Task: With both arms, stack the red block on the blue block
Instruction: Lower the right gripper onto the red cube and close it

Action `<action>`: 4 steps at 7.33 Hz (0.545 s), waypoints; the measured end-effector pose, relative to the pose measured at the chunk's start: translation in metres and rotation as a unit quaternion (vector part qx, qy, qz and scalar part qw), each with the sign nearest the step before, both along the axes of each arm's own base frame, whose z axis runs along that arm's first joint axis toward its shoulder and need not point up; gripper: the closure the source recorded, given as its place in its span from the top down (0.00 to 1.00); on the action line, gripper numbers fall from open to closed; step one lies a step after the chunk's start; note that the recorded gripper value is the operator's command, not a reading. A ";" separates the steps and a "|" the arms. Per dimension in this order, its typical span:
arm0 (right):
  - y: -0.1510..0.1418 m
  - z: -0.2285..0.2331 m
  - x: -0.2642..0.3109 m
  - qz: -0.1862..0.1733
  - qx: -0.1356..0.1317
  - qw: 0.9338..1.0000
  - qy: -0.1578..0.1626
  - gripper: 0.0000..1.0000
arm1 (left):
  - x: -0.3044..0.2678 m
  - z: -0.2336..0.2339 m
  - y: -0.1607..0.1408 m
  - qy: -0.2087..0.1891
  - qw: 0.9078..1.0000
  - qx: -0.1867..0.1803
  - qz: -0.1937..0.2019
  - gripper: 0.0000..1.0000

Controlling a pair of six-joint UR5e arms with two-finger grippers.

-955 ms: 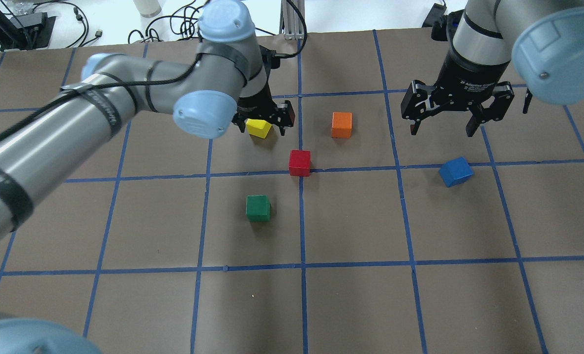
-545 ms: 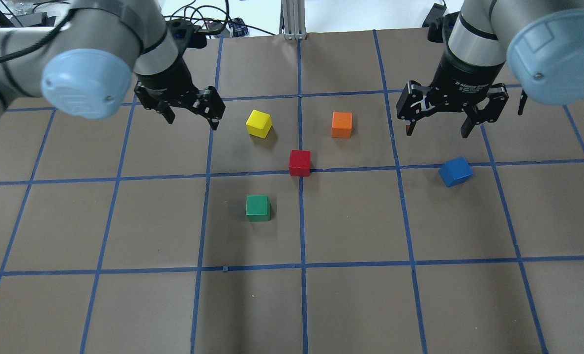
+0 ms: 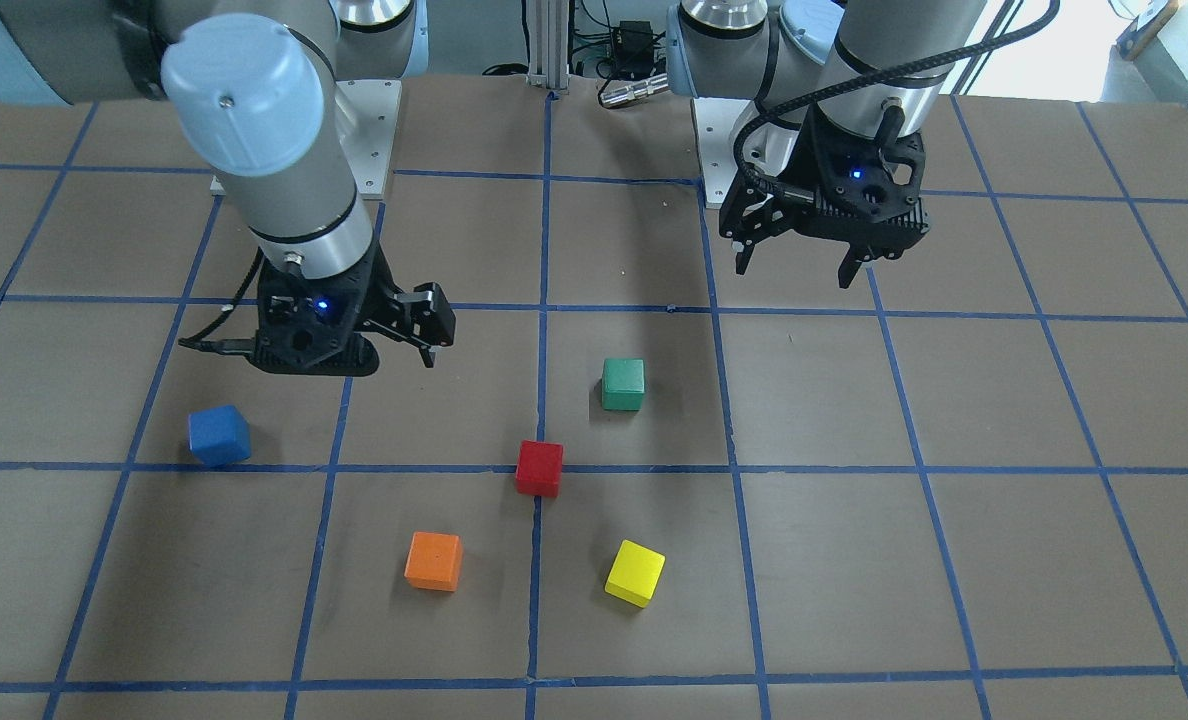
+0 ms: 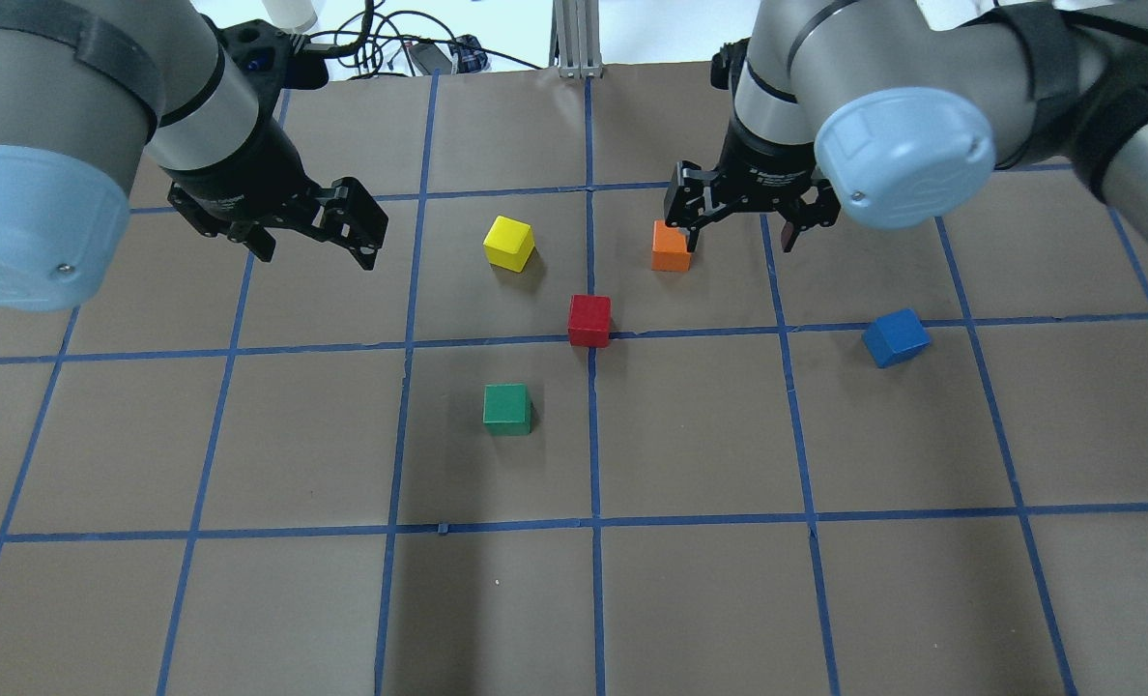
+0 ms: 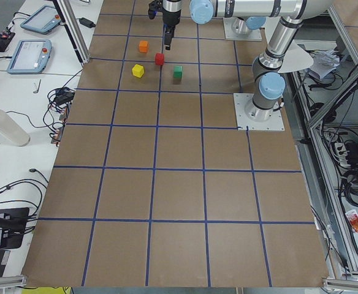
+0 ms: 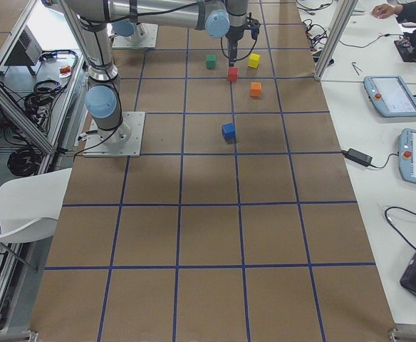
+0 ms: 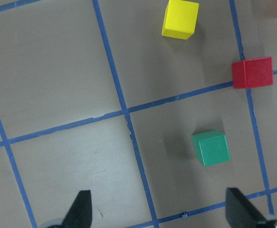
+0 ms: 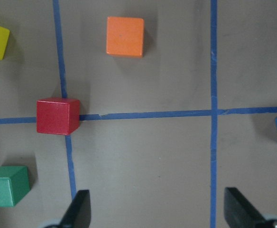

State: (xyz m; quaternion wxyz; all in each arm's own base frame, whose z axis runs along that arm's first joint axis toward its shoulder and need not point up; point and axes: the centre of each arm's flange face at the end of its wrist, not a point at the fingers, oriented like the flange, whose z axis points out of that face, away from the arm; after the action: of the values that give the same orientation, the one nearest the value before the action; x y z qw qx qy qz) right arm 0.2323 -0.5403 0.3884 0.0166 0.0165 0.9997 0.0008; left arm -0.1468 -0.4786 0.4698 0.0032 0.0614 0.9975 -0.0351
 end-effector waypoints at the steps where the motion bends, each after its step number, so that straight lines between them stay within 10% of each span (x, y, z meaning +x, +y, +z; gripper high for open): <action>1: -0.008 -0.016 0.022 -0.002 -0.005 1.000 -0.001 1.00 | 0.003 -0.001 0.000 -0.013 1.000 0.001 0.009 1.00; 4: -0.023 -0.074 0.076 -0.016 -0.013 1.000 -0.009 1.00 | 0.008 -0.002 0.000 -0.018 1.000 0.002 0.016 1.00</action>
State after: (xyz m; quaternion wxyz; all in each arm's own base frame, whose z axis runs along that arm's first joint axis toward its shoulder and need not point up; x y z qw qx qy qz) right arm 0.3079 -0.5629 0.3147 0.0261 0.0319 0.9991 -0.0118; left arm -0.1389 -0.4789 0.4681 0.0219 0.0459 0.9982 -0.0316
